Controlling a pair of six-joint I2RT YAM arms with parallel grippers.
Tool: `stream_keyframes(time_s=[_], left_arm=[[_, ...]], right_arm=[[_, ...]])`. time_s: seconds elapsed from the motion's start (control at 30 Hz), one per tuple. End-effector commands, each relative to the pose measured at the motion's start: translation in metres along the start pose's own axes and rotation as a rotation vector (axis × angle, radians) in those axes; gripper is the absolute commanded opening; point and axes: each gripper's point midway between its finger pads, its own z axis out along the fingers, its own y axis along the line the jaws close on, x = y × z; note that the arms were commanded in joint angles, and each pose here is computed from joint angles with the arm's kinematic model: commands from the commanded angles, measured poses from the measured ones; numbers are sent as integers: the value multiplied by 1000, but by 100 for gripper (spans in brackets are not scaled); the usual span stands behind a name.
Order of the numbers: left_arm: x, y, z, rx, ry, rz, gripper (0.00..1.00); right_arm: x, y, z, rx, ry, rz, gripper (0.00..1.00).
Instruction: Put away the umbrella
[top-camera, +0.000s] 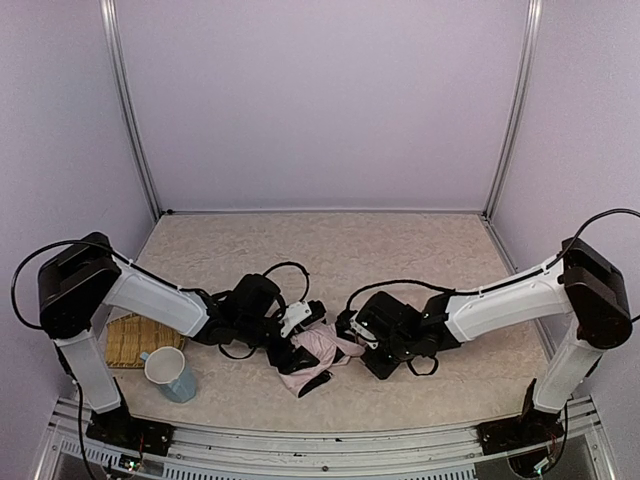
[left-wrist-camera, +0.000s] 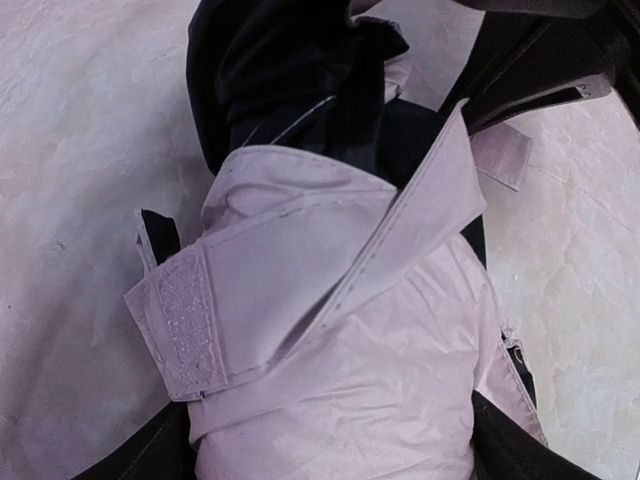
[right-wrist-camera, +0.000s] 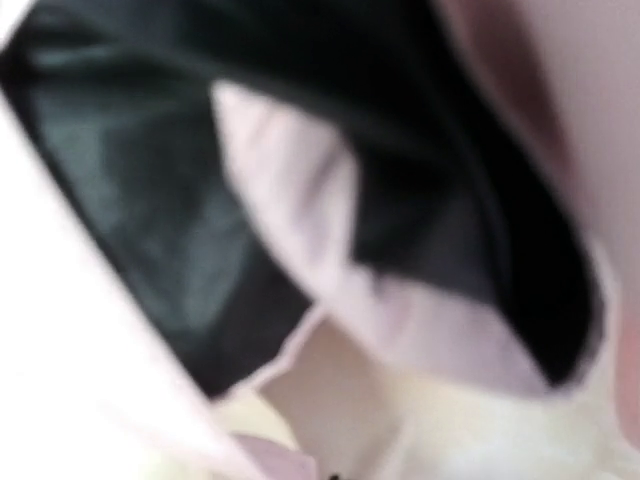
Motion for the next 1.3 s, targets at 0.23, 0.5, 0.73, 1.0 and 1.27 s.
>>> stream_keyframes(time_s=[0.23, 0.5, 0.73, 1.0, 1.27], left_arm=[[66, 15, 29, -104, 267, -167, 44], [58, 32, 28, -104, 189, -273, 0], [2, 77, -6, -254, -70, -319, 0], [-95, 56, -65, -181, -308, -214, 0], [-138, 24, -118, -361, -397, 57, 0]], right_arm=[[-18, 31, -48, 234, -22, -250, 0], [20, 50, -53, 433, 136, -423, 0], [29, 67, -45, 515, 136, -504, 0], [2, 61, -19, 505, -42, -481, 0], [-68, 59, -37, 509, -373, -467, 6]])
